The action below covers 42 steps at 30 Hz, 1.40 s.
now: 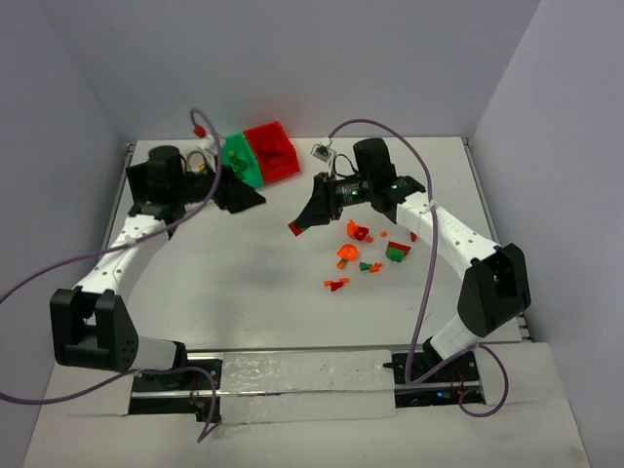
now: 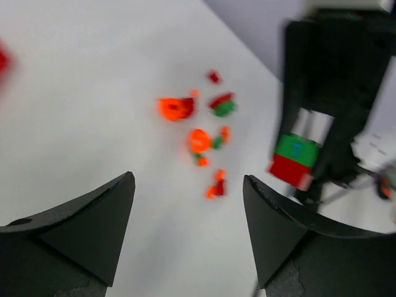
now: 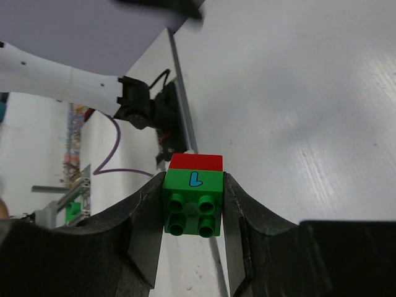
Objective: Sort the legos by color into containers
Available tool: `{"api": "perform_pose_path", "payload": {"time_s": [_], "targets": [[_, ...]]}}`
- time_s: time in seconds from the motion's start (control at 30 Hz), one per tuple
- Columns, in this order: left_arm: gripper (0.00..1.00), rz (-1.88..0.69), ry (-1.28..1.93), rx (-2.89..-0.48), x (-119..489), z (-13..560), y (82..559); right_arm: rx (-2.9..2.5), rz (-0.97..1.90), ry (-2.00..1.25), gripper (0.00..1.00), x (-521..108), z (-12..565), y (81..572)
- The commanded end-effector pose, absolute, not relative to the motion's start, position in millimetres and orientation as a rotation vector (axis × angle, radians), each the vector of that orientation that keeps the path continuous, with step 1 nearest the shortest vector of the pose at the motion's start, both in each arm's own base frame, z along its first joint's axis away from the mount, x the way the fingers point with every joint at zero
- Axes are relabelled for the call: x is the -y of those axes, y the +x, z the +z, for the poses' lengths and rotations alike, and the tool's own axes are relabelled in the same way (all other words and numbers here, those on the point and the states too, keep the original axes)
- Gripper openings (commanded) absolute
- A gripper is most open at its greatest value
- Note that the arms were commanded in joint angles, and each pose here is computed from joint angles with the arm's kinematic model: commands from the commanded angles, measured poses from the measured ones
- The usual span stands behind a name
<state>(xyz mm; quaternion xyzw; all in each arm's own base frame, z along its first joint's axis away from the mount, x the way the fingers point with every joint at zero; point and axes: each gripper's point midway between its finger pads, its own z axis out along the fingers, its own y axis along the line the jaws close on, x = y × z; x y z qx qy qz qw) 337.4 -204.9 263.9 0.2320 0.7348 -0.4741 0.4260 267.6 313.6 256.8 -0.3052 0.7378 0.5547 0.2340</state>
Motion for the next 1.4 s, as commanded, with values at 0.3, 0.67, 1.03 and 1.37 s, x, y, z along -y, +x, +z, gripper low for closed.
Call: {"api": "perform_pose_path", "payload": {"time_s": [0.3,0.67,1.03,1.37], "targets": [[0.81,-1.596,0.831,-1.740,265.7,279.8,248.2,-1.920,1.652,-0.912,0.00,-324.2,277.9,250.0],[0.80,-1.638,0.878,-1.727,284.2,282.5,237.1,-1.911,1.685,-0.927,0.00,-327.0,280.6,245.5],[0.45,-1.675,0.852,-1.703,287.0,290.2,237.6,-1.923,1.694,-0.920,0.02,-326.7,278.3,244.8],[0.00,-1.685,0.874,-1.719,279.6,286.6,228.6,-1.989,1.642,-0.879,0.58,-319.9,270.7,251.5]]}}
